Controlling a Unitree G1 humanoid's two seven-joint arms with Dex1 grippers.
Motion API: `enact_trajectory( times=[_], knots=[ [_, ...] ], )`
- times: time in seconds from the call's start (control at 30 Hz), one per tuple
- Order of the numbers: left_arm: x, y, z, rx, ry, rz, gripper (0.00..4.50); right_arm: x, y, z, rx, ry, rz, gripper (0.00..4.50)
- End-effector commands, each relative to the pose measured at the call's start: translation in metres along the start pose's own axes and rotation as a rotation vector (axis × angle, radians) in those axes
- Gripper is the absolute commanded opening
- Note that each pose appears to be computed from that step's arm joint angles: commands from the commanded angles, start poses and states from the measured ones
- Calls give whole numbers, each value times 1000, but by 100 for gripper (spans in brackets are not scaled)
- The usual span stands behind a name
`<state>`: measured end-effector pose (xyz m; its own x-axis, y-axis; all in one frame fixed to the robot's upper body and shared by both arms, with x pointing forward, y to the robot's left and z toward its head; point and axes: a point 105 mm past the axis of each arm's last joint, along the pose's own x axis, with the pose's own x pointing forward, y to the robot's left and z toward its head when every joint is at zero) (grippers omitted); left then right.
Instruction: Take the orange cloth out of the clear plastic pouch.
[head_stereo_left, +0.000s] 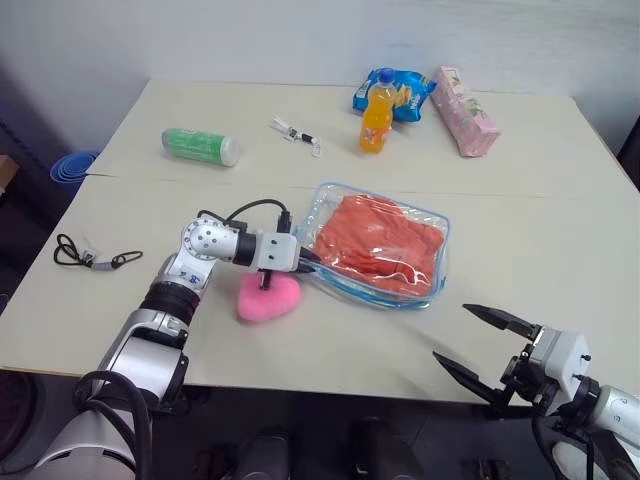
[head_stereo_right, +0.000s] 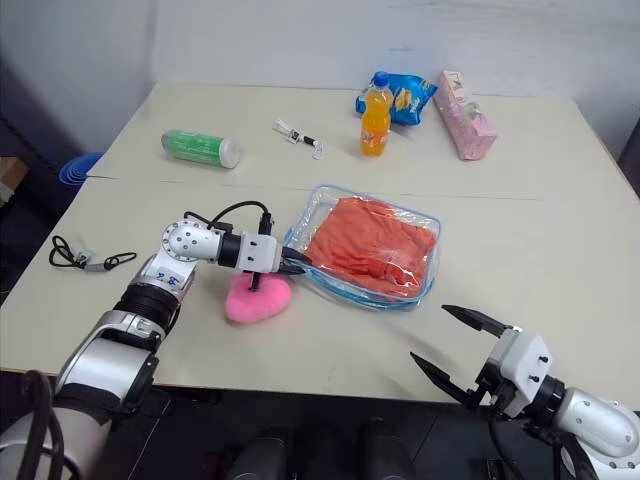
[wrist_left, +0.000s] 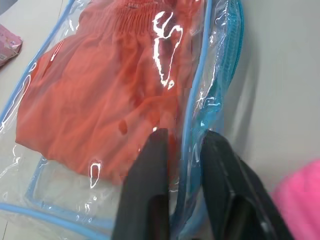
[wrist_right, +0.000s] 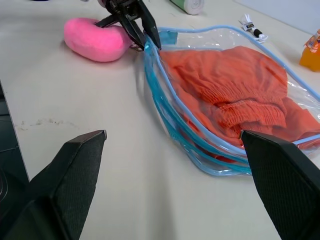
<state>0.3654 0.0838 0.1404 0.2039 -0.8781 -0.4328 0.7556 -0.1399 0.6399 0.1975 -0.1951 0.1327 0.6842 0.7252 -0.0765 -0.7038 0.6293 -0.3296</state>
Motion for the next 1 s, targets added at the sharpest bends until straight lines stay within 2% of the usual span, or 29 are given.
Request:
enact_trajectory(
  times=[0.03, 0.13, 0.2, 0.37, 0.63, 0.73, 0.83, 0.93, 1.0],
  knots=[
    [-1, 11, 12, -104, -90, 33, 3, -1, -1, 11, -34, -22, 2, 450],
    [-2, 13, 29, -266, -225, 9, 3, 5, 16, 16, 8, -22, 91, 450],
    [-3, 14, 36, -374, -268, -6, 3, 13, 33, 20, 59, -13, 173, 450],
    [5, 14, 50, -550, -284, -17, 3, 42, 53, 26, 159, 10, 236, 450],
    [17, -1, 52, -633, -231, -44, 3, 87, 14, 6, 97, 107, 21, 450],
    [18, -1, 53, -645, -230, -36, 3, 97, 7, 7, 96, 97, -33, 450],
    [19, -1, 53, -655, -229, -28, 0, 105, 4, 8, 71, 98, -53, 386],
    [20, -2, 53, -655, -231, -24, 0, 110, -5, 2, -7, 133, -103, 286],
    [21, -3, 54, -655, -233, -23, 0, 113, -5, -1, -55, 158, -92, 286]
  ],
)
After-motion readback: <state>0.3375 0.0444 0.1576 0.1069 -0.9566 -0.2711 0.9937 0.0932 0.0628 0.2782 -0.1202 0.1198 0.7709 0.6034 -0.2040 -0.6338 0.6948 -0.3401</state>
